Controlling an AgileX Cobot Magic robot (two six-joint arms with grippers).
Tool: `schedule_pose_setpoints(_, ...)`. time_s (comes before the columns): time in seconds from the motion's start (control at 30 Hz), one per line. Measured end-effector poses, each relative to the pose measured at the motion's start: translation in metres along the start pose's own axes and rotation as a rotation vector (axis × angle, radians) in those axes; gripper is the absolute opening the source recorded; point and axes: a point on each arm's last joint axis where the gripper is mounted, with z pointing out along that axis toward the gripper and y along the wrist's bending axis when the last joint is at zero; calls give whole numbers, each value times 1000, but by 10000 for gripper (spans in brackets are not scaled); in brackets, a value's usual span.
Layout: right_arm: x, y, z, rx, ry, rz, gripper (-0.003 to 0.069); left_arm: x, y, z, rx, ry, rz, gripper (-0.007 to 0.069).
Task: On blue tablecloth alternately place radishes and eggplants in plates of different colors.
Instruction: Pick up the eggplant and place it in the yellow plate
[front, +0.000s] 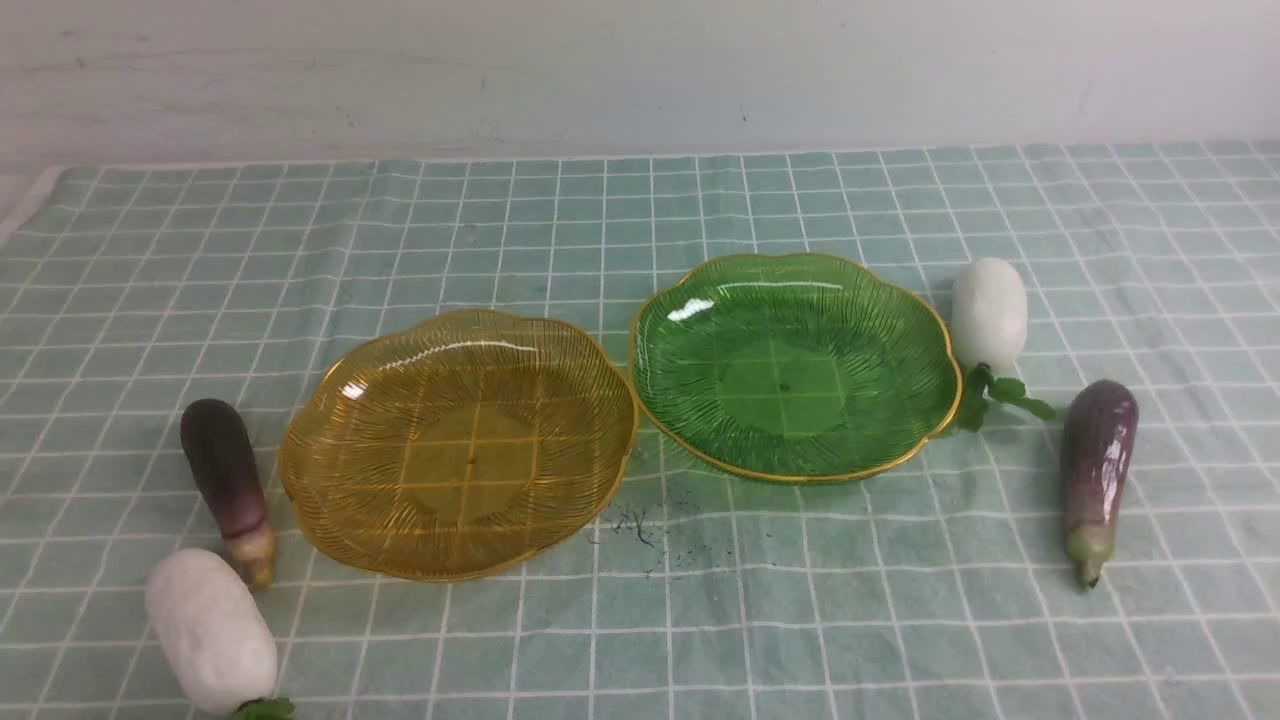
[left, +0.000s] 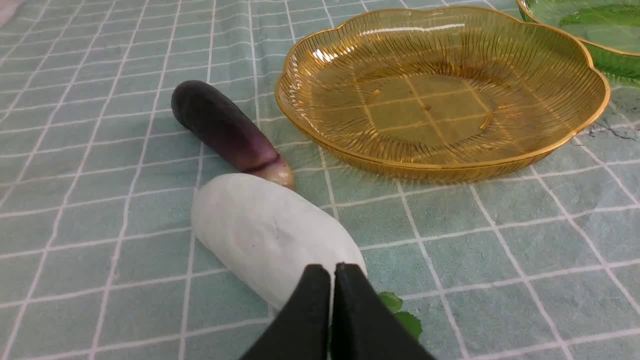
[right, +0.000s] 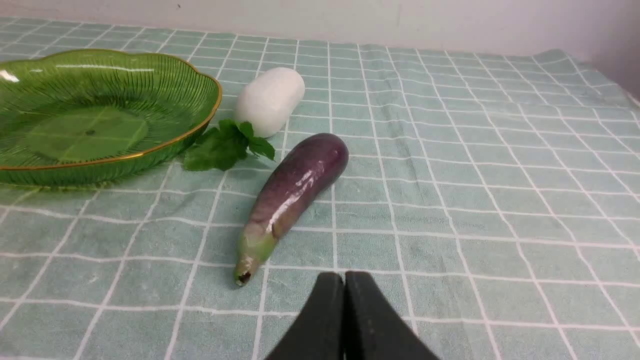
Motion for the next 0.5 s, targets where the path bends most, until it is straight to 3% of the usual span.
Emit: schedule_pose_setpoints(0.5,0,0,0,0,0,0,-15,0,1,0,-6,0,11,-8)
